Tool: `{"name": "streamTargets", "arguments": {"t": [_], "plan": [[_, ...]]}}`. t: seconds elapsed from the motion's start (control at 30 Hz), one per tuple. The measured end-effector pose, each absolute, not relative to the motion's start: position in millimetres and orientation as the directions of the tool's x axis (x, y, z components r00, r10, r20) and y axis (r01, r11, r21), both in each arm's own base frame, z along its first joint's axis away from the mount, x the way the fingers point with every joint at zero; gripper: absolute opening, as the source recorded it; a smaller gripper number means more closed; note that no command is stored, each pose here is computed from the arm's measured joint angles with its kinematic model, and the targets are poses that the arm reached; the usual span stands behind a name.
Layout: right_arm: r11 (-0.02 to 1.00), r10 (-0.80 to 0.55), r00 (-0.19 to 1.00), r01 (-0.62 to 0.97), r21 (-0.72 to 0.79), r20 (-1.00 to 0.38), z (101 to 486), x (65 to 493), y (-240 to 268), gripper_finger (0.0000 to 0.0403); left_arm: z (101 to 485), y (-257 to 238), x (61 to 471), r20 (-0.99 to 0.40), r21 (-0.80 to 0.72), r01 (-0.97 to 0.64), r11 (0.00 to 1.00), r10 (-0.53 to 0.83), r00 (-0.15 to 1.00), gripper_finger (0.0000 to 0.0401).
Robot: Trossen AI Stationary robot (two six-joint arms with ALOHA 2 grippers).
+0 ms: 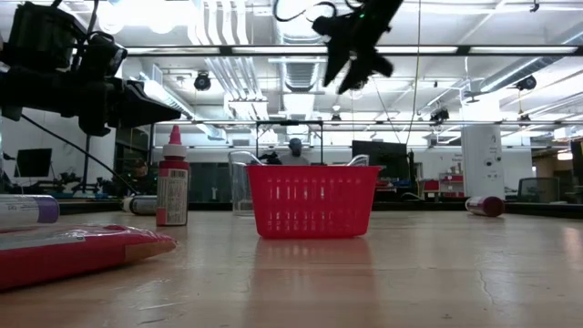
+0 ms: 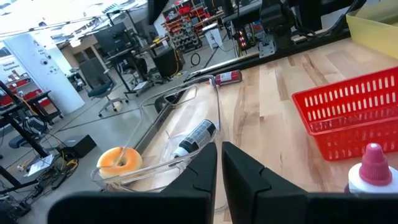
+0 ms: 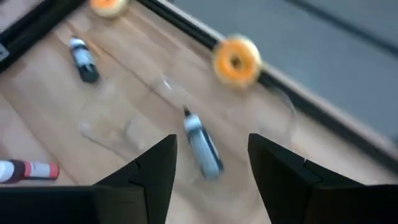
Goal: Pick & Place Food Item
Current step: Put the red food coloring bottle into the transparent bin
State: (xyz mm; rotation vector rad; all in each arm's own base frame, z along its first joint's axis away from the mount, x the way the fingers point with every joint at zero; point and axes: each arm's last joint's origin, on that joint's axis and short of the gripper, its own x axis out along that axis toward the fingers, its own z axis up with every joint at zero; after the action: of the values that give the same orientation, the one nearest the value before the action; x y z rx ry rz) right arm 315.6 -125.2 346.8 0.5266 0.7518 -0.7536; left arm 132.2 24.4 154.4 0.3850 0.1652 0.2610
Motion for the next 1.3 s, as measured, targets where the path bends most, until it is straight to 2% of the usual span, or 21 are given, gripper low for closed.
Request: {"name": "streamTargets", "arguments": {"t": [0.13,0.4,0.7,0.87,1.3], "plan": [[0.481,-0.387,0.387,0.859,0.175,-0.837,350,292,-116,0.0185,154,24,132,-0.112,0.391,-0.221,0.894,0.284,0.952,0.0028],[0.180,-0.430,0.082,0.984,0.003,-0.899,339,266,-111,0.0184,154,24,132,-0.115,0.391,-0.219,0.894,0.283,0.952,0.0028],[0.028,-0.382,-0.101,0.992,-0.120,-0.919,296,248,-119,0.0185,154,24,132,-0.116,0.391,-0.217,0.894,0.281,0.953,0.0028],[-0.025,-0.285,-0.135,0.991,-0.134,-0.949,269,231,-124,0.0185,154,24,132,-0.115,0.391,-0.217,0.895,0.281,0.953,0.0028],[-0.124,-0.236,-0.028,0.992,0.001,-0.971,224,176,-121,0.0185,154,24,132,-0.115,0.391,-0.217,0.894,0.282,0.953,0.0028]]}}
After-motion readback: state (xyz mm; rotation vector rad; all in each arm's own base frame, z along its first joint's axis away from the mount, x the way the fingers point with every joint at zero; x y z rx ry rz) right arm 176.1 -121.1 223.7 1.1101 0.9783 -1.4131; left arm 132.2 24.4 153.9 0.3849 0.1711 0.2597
